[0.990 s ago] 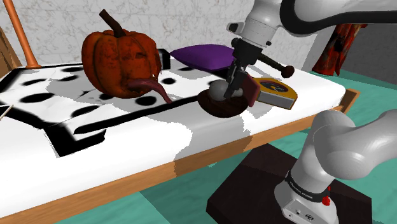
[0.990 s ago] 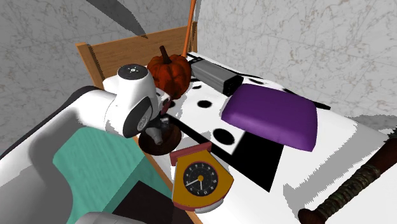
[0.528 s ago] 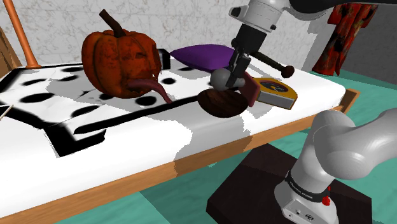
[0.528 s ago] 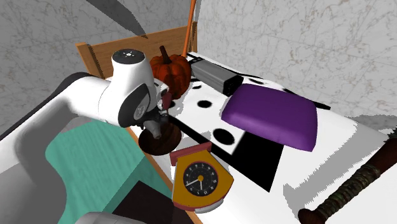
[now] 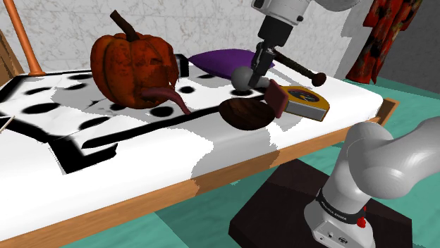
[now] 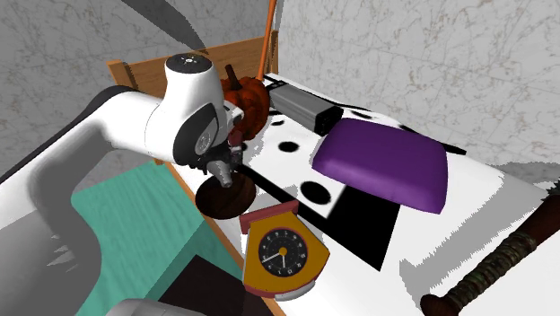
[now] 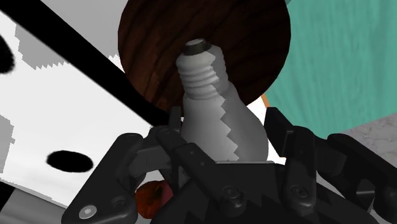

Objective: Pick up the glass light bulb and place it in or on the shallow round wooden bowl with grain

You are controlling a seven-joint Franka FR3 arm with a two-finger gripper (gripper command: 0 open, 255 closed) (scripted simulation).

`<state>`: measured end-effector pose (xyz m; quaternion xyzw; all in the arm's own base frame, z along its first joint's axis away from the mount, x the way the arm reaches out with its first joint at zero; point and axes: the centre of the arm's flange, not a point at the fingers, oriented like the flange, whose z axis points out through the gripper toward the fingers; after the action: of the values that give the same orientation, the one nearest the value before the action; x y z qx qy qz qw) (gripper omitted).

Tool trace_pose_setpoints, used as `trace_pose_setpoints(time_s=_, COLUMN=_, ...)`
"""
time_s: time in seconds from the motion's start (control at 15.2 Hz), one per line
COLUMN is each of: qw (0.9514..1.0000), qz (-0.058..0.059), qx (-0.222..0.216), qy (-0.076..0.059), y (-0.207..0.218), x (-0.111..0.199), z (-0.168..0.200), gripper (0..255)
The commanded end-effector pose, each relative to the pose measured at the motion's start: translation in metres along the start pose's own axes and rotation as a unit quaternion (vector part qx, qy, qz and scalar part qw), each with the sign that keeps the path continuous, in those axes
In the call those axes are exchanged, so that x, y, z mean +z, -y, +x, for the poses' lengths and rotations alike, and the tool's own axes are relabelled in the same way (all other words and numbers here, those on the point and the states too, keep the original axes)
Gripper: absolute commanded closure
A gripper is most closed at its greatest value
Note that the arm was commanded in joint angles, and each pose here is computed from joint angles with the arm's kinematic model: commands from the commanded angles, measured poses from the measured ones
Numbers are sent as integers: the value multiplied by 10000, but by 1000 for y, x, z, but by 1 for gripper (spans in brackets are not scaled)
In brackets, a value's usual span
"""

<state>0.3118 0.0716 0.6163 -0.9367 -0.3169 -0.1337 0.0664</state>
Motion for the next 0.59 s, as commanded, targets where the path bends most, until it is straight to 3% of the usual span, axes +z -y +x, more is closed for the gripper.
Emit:
trace_pose_setpoints(time_s=0.0, qw=10000, qz=-1, qx=-1, qy=-1, y=-2, x=8, z=-2, gripper=255)
trace_pose_setpoints(time_s=0.53, qw=10000, qz=-1, qx=-1, qy=-1, y=-4, x=48, z=-14, gripper=255)
